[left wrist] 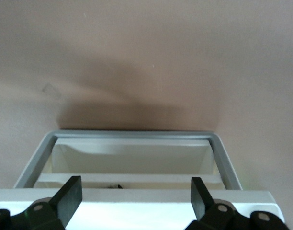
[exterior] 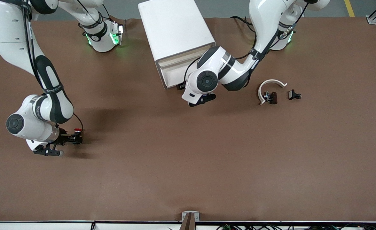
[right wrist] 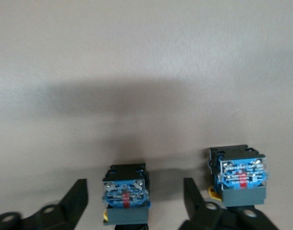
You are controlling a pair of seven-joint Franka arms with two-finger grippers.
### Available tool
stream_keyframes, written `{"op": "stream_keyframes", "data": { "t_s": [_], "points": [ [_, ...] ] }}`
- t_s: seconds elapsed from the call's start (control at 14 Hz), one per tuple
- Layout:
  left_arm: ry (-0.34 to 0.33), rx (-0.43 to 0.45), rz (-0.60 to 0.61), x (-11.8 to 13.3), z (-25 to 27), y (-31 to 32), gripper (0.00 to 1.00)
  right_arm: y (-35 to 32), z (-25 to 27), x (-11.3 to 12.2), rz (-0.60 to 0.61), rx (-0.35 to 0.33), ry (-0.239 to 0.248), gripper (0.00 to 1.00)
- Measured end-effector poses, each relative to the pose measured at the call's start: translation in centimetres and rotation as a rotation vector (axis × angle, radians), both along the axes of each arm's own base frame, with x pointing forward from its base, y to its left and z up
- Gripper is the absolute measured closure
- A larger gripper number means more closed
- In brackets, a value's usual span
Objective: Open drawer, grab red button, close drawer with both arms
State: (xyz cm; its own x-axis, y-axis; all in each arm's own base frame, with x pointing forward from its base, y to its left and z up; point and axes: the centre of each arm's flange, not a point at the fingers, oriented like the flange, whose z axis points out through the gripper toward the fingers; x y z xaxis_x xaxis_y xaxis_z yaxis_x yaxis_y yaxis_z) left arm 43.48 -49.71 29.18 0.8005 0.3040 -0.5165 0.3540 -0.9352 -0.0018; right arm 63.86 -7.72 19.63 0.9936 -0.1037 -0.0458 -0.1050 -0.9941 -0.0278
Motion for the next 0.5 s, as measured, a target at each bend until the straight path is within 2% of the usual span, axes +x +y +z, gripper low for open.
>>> {"op": "stream_keyframes", "data": {
  "t_s": [0.07,0.29,0.5],
  "points": [
    [0.012,0.005,0.004,-0.4,-0.2,-0.2,0.0,0.1,0.9,0.5,0.003,0.004,0.008,0.0],
    [0.048,0.022,0.005,-1.8,-1.2,-0.9,0.0,0.2,4.9,2.5,0.013,0.021,0.052,0.0],
    [0.102,0.026,0.015,-2.7,-2.7,-1.1,0.0,0.6,8.3,4.1,0.023,0.023,0.028,0.0]
  ]
}}
